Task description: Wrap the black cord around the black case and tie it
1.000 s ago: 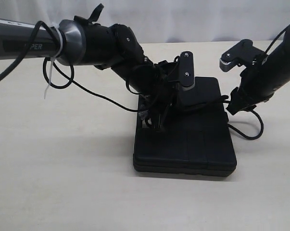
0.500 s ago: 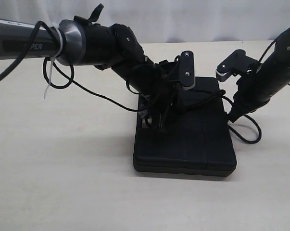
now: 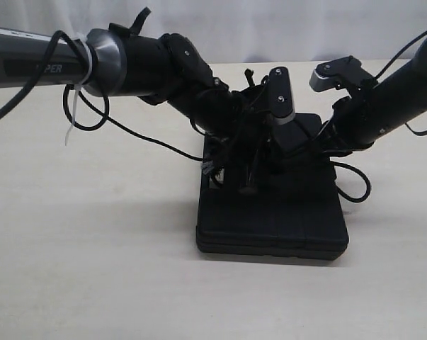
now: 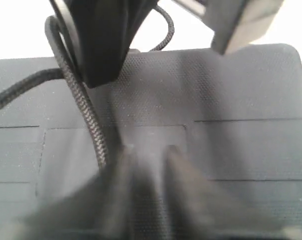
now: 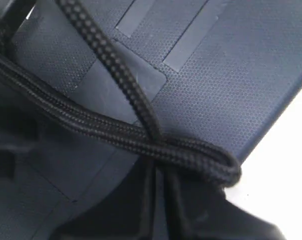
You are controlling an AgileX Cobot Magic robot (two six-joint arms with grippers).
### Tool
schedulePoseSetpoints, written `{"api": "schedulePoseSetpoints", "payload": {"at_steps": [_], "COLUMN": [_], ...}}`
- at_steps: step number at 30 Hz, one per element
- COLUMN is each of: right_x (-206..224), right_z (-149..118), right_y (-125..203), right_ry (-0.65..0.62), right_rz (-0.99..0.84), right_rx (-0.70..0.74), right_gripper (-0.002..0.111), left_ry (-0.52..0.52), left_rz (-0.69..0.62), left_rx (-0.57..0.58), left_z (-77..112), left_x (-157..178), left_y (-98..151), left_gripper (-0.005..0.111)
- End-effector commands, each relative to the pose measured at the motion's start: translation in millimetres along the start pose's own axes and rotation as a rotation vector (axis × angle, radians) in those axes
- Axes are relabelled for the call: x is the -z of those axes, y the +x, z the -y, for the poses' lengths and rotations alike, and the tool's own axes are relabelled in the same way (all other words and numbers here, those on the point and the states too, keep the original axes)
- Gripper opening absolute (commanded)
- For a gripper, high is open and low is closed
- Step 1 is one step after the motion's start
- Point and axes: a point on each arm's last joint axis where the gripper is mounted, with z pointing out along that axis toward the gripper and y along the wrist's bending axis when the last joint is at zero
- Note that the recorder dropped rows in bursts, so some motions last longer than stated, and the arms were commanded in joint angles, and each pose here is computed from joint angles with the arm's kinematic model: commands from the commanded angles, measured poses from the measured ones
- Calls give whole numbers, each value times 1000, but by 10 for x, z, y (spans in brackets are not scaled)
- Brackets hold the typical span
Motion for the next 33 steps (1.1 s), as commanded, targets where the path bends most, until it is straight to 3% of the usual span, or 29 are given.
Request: {"api": "schedulePoseSetpoints", "payload": {"at_steps": [1,4,8,10,12,17,21,25,27,29,30,32,33], "right_x": [24,24,24,24,24,26,27,39,39,38,38,81,210], "right_z": [-20,-20,-21,-22,-36,-60,-75,-167,-170,-165,-162,-150,-133], "right_y": [3,3,1,0,-12,-35,-31,-48,-48,-51,-51,-47,-52], "right_ry": [-9,-9,-10,-11,-26,-52,-68,-168,-171,-165,-162,-131,-58], "right_rz": [4,4,6,7,21,47,43,70,70,74,73,62,61], "right_rx": [12,26,28,26,29,43,67,126,124,124,126,143,164], "right_gripper": [4,4,4,4,4,4,4,4,4,4,8,34,52], "left_ry": [-94,-220,-259,-233,-226,-109,-120,-97,-90,-79,-63,-53,-76], "left_rz": [20,32,193,260,311,492,471,482,486,492,503,511,515], "left_rx": [59,268,707,825,864,834,777,735,718,707,666,626,581], "left_z": [-89,-216,-408,-473,-520,-516,-521,-500,-493,-484,-466,-452,-486], "left_x": [78,206,395,343,238,70,-30,-33,-31,-30,-26,-22,33], "left_y": [-70,-86,-32,56,141,155,219,202,194,185,167,153,156], "left_gripper": [54,54,54,54,54,54,54,53,43,15,0,0,0]}}
